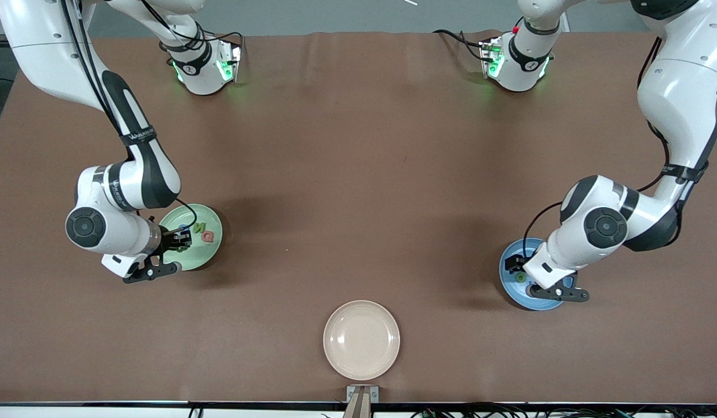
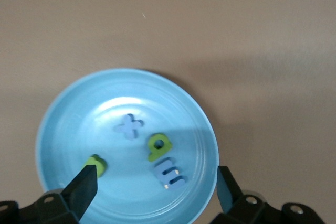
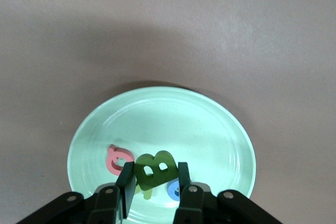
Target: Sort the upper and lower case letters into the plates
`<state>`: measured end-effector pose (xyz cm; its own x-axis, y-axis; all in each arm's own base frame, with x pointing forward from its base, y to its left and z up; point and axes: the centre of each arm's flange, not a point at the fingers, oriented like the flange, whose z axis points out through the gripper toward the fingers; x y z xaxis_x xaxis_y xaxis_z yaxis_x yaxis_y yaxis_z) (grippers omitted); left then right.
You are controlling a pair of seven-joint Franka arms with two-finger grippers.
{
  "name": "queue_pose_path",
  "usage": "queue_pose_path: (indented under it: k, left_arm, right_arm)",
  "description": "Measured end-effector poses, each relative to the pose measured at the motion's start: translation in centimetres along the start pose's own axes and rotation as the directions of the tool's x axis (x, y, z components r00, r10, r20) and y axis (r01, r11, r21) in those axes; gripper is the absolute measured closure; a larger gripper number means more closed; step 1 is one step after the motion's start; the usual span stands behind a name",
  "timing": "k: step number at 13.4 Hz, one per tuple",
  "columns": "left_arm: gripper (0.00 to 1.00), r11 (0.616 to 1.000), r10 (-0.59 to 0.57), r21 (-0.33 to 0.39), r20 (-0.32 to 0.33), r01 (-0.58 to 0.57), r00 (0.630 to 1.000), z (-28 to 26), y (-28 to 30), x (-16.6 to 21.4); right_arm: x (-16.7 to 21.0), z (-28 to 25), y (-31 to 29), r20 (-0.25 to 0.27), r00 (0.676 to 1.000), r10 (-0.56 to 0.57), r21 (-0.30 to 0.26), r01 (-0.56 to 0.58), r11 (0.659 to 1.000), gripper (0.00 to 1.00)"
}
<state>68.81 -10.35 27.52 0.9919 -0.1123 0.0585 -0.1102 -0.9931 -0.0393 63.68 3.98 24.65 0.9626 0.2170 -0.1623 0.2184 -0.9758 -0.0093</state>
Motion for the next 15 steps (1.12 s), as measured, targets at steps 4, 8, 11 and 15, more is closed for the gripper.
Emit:
queue_pose_path:
  k: [4, 8, 11, 15]
  left_arm:
    - [0.0, 0.999, -0.025, 0.031, -0.02, 0.025, 0.999, -4.2, -0.5, 1.9]
    - [0.0, 0.998, -0.034, 0.063, 0.044, 0.031, 0.998, -7.0, 0.1, 2.0]
    - [0.0, 0.997, -0.025, 0.072, 0.067, 0.02, 0.997, -10.4, 2.1, 1.9]
    - [0.0, 0.995, -0.029, 0.097, 0.079, 0.021, 0.996, -14.1, 2.6, 1.6]
  right_arm:
    - [-0.5, 1.2, 0.7, 0.02, 1.0, 0.013, 0.007, -0.013, 1.0, 0.52]
    - [-0.9, 0.2, 0.7, 0.069, 0.996, 0.064, 0.005, -0.065, 0.998, 0.11]
    - [-2.5, -6.0, 2.1, 0.097, 0.989, 0.112, -0.011, -0.112, 0.994, 0.0]
    - [-5.5, -15.1, 4.7, 0.055, 0.981, 0.185, -0.029, -0.184, 0.983, 0.0]
